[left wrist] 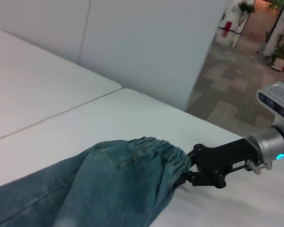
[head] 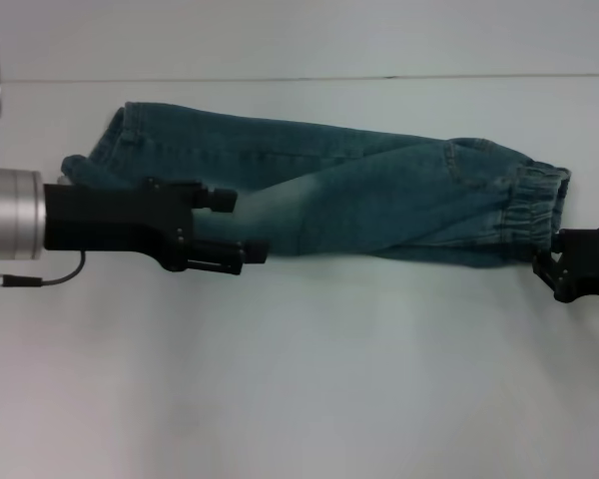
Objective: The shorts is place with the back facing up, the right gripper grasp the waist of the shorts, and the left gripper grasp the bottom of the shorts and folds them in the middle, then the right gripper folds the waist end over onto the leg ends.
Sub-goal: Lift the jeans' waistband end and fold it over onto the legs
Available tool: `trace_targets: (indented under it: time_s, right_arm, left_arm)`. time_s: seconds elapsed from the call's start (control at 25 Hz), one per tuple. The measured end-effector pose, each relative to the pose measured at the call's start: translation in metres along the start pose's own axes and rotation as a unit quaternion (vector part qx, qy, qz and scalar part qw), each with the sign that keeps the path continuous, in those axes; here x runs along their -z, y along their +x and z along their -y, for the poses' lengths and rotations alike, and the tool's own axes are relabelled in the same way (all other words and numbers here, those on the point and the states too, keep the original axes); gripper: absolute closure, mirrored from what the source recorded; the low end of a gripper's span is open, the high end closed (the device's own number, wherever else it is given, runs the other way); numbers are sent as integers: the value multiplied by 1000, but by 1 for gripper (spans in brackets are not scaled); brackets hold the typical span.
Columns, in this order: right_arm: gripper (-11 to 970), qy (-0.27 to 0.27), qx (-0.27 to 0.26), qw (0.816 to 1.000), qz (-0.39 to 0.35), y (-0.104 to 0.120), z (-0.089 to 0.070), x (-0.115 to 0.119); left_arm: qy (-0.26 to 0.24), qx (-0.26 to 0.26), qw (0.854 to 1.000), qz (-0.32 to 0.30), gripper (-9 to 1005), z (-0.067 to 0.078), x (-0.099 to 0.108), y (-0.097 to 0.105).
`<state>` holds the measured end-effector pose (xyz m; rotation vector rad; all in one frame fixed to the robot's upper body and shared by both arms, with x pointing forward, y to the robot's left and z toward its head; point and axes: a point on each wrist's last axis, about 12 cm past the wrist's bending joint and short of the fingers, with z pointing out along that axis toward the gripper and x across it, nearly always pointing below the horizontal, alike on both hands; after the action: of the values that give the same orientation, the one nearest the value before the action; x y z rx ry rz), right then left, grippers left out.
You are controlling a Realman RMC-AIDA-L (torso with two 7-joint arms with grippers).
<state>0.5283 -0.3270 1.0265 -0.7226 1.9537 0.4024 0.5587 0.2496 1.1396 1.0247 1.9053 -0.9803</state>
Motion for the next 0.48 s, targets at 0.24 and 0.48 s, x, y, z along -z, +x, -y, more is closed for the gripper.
trace_targets:
  time_s: [0.24,0.48]
  right_arm:
    - [820,-6,12,1000,11,-6,4,14]
    - [843,-17,20,1000,0,-14,8,24]
  left_arm:
    - [-4,-12,1000,-5,120,-4,-28,-6]
    - [-23,-37,999,15,138,-6,-62,-11]
